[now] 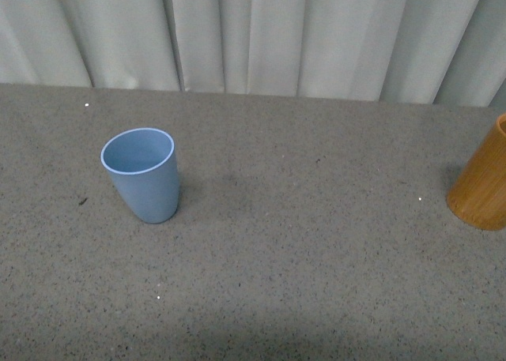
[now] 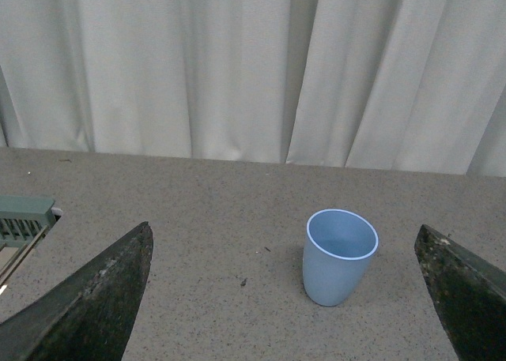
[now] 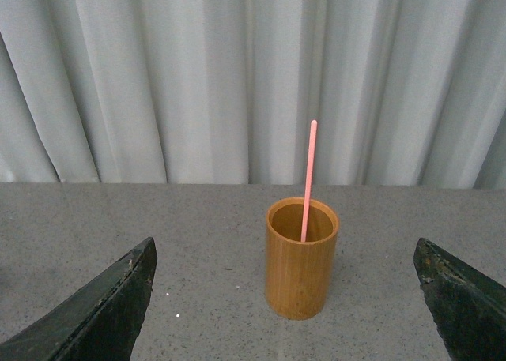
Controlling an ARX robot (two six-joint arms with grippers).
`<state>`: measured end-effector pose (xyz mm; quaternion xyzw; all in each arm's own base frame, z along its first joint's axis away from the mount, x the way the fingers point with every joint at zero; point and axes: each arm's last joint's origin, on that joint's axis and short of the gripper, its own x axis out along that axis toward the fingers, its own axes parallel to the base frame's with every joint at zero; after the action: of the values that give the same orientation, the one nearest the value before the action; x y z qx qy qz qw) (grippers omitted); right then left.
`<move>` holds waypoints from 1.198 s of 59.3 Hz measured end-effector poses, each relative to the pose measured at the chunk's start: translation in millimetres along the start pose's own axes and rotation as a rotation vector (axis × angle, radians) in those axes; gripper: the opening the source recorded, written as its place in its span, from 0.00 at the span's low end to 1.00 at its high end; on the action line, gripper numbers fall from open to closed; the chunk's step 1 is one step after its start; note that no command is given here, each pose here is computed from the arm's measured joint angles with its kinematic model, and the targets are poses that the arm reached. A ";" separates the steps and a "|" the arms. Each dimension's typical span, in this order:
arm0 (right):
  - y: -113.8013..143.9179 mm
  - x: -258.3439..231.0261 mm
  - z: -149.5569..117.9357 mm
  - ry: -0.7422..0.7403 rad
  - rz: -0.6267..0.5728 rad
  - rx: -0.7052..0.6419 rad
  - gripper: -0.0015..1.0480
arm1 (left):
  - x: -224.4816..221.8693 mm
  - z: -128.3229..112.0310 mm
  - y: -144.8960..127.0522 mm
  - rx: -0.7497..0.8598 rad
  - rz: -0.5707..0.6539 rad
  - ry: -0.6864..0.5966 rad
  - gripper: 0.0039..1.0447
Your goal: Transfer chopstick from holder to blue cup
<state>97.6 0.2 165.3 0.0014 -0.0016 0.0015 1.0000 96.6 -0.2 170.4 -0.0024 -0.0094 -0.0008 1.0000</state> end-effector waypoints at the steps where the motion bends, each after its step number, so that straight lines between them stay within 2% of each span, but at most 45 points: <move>1: 0.0 0.0 0.0 0.000 0.000 0.000 0.91 | 0.0 0.0 0.0 0.000 0.000 0.000 0.94; 65: 0.0 0.0 0.0 0.000 0.000 0.000 0.91 | 0.0 0.0 0.0 0.000 0.000 0.000 0.94; 67: 0.0 0.0 0.0 0.000 0.000 0.000 0.91 | 0.5 -1.2 0.0 -0.022 -0.030 0.028 0.94; 71: 0.0 0.0 0.0 0.000 -0.001 0.000 0.91 | 1.5 -3.4 -1.3 -0.235 -0.216 0.250 0.94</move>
<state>97.6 0.2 165.3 0.0014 -0.0016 0.0011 1.0000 98.2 -1.5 167.0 -0.1177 0.1150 -0.1094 0.9803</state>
